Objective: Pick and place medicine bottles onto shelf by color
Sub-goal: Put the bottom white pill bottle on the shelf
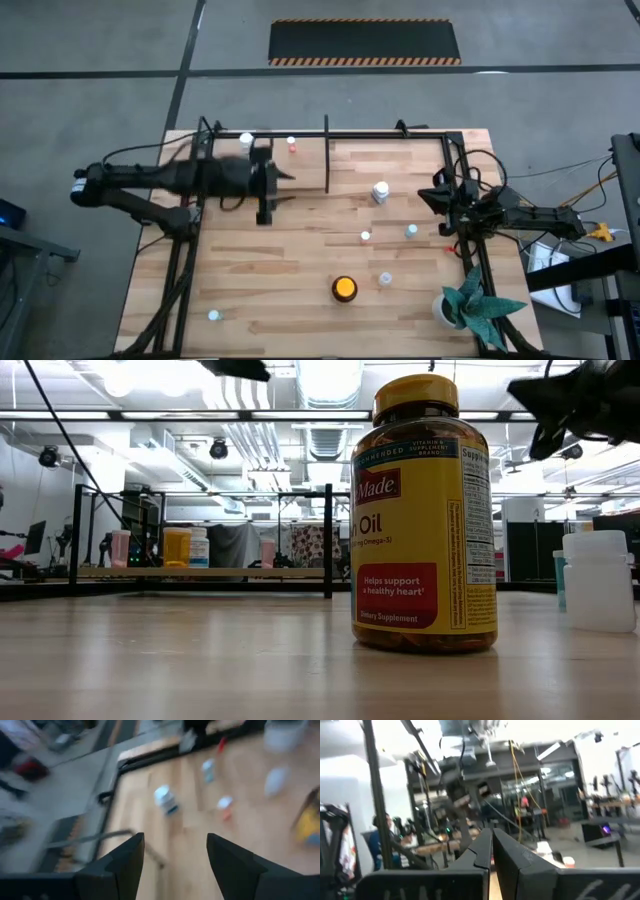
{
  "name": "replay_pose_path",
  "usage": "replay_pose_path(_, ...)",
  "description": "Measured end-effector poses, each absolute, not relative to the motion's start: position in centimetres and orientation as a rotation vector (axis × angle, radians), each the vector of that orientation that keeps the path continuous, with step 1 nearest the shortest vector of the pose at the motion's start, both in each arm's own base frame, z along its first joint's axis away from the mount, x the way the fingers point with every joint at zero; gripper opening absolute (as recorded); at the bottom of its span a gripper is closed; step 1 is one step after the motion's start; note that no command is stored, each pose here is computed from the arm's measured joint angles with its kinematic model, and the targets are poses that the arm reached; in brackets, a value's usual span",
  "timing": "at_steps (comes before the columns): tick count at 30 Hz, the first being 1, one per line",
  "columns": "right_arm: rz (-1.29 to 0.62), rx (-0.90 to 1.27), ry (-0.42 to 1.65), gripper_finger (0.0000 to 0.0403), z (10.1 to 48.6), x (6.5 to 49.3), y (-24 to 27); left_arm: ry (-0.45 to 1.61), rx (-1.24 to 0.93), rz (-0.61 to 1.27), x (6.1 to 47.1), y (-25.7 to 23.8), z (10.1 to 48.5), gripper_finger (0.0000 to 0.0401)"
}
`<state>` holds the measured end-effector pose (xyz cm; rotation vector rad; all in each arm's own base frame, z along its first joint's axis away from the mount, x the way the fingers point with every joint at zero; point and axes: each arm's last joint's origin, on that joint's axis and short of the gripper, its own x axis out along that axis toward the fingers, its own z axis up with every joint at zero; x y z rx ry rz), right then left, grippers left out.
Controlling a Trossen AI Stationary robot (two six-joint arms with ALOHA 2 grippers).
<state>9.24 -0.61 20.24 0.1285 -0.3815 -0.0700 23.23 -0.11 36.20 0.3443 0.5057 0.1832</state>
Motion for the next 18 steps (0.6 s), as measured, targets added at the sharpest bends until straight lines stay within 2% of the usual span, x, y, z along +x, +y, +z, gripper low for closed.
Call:
replay_pose_path(4,-0.045,0.122,-0.424,0.0009,20.6,9.1,-0.5,0.601,0.459,0.345,22.1,-0.7,35.2,0.0198)
replay_pose_path(8,-0.05,0.105,-0.41,0.0009,20.5,9.2,-0.5,0.668,0.394,0.376,21.4,1.0,34.8,0.0179)
replay_pose_path(14,-0.065,0.06,-0.376,0.0009,20.3,9.5,-0.6,0.779,0.259,0.458,20.2,6.1,34.4,0.011)
replay_pose_path(18,-0.068,0.047,-0.361,0.0009,20.2,9.6,-0.6,0.899,0.114,0.472,18.6,10.5,32.6,0.0053)
